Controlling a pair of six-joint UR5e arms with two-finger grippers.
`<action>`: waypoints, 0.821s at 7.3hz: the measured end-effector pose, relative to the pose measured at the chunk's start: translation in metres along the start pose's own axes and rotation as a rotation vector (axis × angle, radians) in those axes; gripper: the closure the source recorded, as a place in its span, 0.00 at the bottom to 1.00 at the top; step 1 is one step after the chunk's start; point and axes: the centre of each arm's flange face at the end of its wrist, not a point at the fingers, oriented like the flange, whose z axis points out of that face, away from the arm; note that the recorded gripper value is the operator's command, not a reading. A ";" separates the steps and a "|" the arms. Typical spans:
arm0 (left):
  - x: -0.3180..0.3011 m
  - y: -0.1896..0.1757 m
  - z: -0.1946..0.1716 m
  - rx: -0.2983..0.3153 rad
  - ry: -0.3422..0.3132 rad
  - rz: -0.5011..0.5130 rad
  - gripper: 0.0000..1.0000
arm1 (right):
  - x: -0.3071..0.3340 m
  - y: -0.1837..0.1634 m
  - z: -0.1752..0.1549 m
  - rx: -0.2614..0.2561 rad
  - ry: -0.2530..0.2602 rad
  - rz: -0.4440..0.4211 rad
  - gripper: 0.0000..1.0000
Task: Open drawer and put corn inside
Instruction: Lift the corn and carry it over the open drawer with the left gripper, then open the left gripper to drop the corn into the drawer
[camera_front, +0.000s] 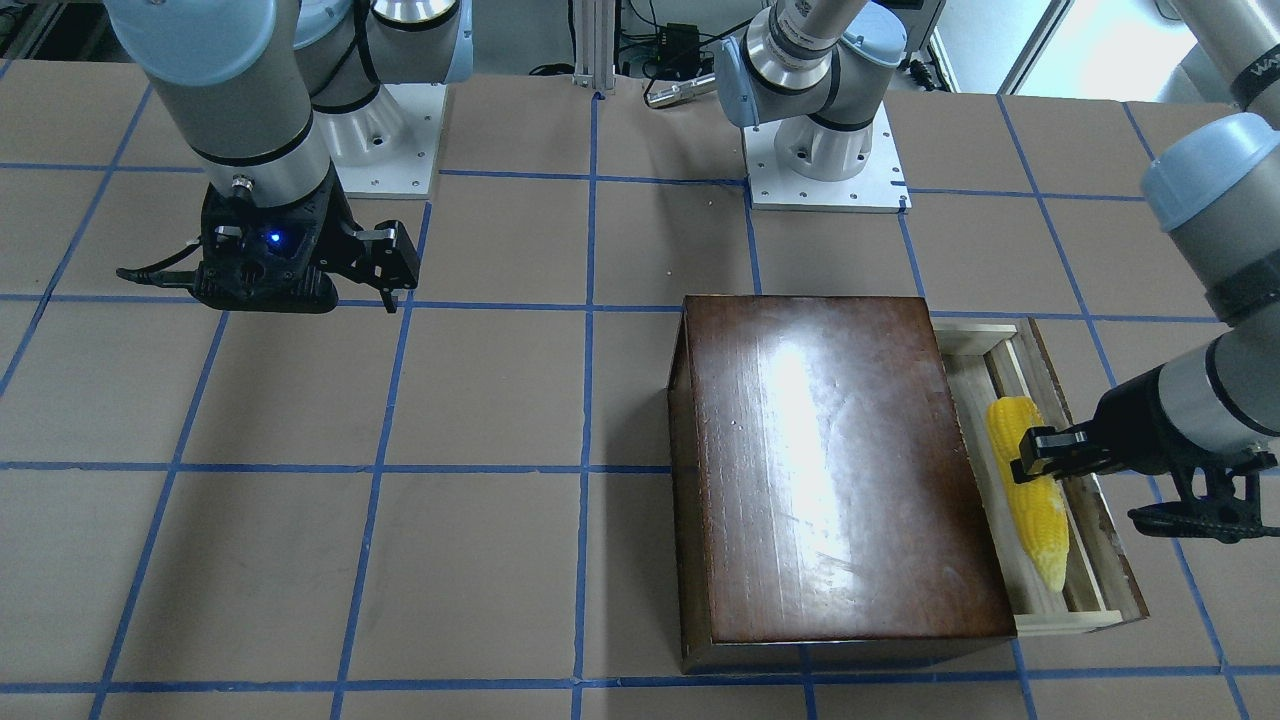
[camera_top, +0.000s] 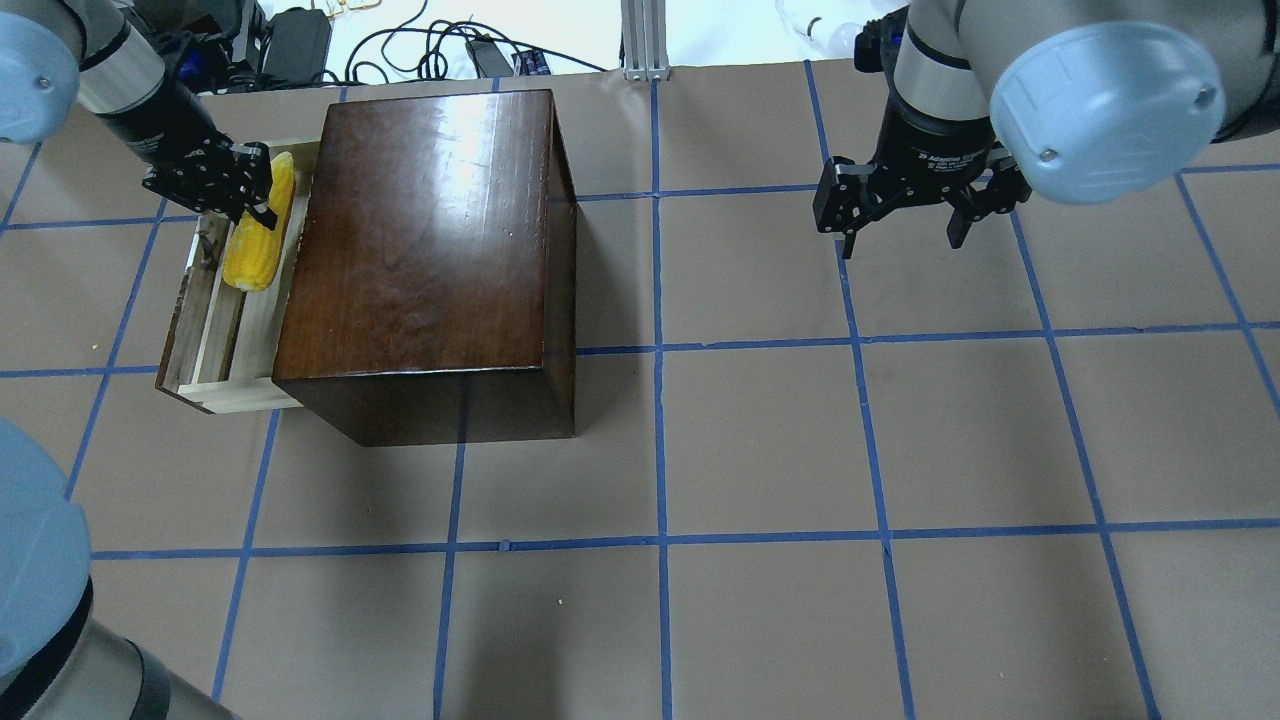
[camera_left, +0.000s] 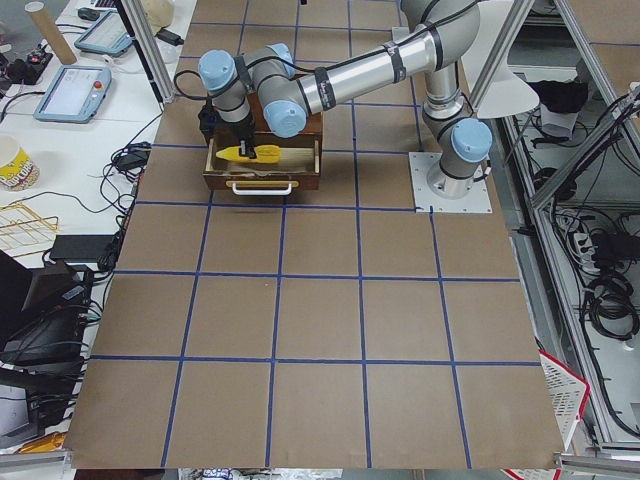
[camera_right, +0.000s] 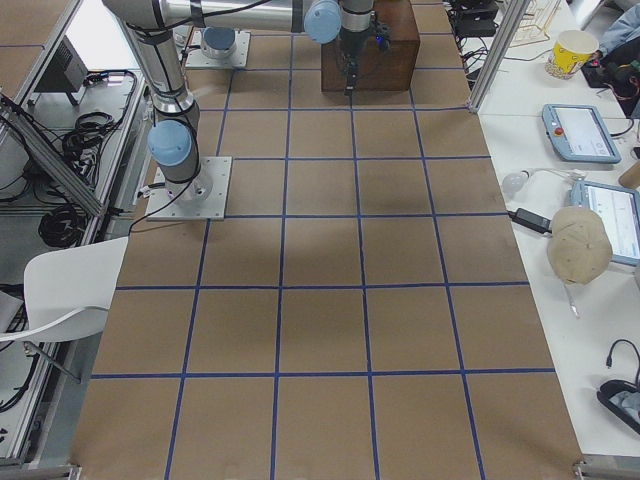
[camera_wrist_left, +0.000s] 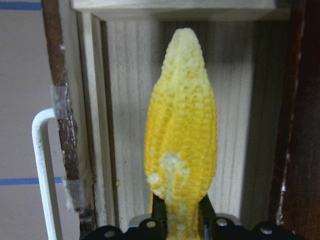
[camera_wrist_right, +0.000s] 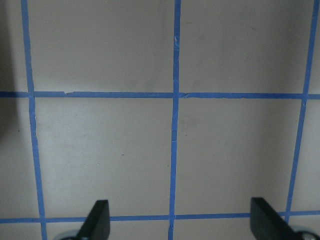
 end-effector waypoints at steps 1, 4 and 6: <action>-0.001 -0.001 0.009 -0.010 0.004 -0.003 0.74 | 0.000 0.000 0.000 0.000 0.001 0.000 0.00; -0.004 -0.003 0.024 -0.031 0.006 -0.007 0.00 | 0.000 0.000 0.000 0.000 0.001 0.000 0.00; -0.003 0.001 0.014 -0.025 -0.003 -0.010 0.00 | 0.000 0.000 0.000 0.000 0.001 0.000 0.00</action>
